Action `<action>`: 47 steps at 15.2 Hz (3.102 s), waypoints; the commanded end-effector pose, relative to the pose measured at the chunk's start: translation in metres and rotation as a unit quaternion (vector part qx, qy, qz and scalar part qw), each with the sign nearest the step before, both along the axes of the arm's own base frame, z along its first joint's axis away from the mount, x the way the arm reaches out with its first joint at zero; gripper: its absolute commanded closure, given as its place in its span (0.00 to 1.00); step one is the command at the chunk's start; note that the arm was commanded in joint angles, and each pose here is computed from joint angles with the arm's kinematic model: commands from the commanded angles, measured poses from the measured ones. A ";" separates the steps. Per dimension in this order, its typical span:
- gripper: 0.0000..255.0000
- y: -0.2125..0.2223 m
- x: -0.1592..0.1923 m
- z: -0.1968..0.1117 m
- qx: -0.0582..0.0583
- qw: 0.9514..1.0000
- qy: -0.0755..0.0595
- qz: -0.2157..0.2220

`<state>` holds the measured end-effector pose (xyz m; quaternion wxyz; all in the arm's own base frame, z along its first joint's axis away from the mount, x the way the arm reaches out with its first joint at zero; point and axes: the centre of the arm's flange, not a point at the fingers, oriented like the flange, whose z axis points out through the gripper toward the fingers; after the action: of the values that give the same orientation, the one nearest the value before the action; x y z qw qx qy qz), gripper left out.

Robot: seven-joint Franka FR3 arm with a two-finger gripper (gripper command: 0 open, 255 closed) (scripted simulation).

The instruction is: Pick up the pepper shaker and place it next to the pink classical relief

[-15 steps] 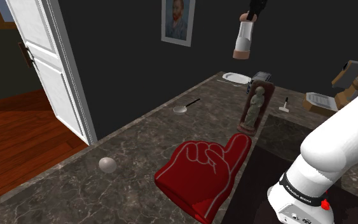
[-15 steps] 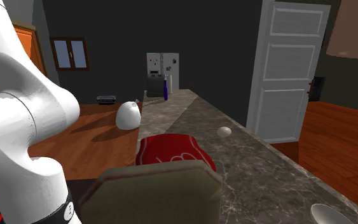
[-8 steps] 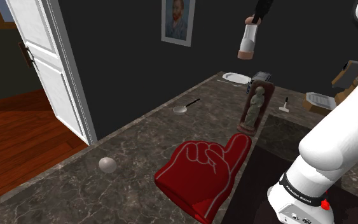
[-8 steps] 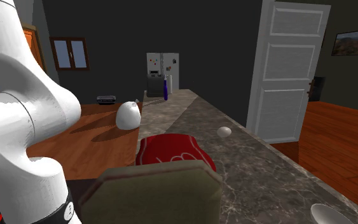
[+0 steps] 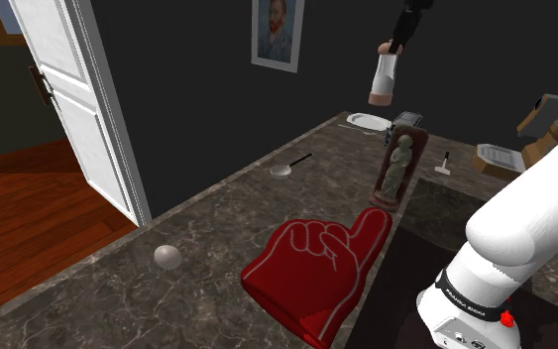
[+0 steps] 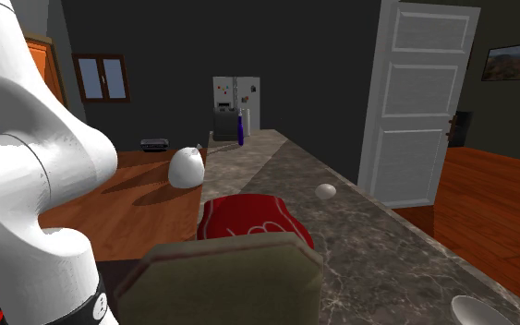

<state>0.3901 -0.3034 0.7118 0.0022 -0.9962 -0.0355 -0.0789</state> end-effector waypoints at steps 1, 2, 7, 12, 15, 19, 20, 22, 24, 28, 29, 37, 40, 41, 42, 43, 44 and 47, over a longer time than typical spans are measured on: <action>1.00 -0.001 0.001 -0.011 0.000 1.000 0.000 0.000; 1.00 -0.001 0.001 -0.016 0.000 1.000 0.000 0.000; 1.00 -0.001 0.001 -0.042 0.000 1.000 0.000 0.000; 1.00 -0.001 0.001 -0.069 0.000 1.000 0.000 0.000; 1.00 -0.001 0.001 -0.085 0.000 1.000 0.000 0.000; 1.00 -0.001 0.001 -0.106 0.000 1.000 0.000 0.000; 1.00 -0.001 0.001 -0.111 0.000 1.000 0.000 0.000; 1.00 -0.001 0.001 -0.121 0.000 1.000 0.000 0.000; 1.00 -0.001 0.001 -0.132 0.000 1.000 0.000 0.000; 1.00 -0.001 0.001 -0.153 0.000 1.000 0.000 0.000; 1.00 -0.001 0.001 -0.158 0.000 1.000 0.000 0.000; 1.00 -0.001 0.001 -0.201 0.000 1.000 0.000 0.000; 1.00 -0.001 0.001 -0.217 0.000 1.000 0.000 0.000; 1.00 -0.001 0.001 -0.222 0.000 1.000 0.000 0.000; 1.00 -0.001 0.001 -0.227 0.000 1.000 0.000 0.000; 1.00 -0.001 0.001 -0.232 0.000 1.000 0.000 0.000; 1.00 -0.001 0.001 -0.238 0.000 1.000 0.000 0.000; 1.00 -0.001 0.001 -0.254 0.000 1.000 0.000 0.000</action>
<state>0.3911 -0.3038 0.4628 0.0022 -0.9962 -0.0355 -0.0789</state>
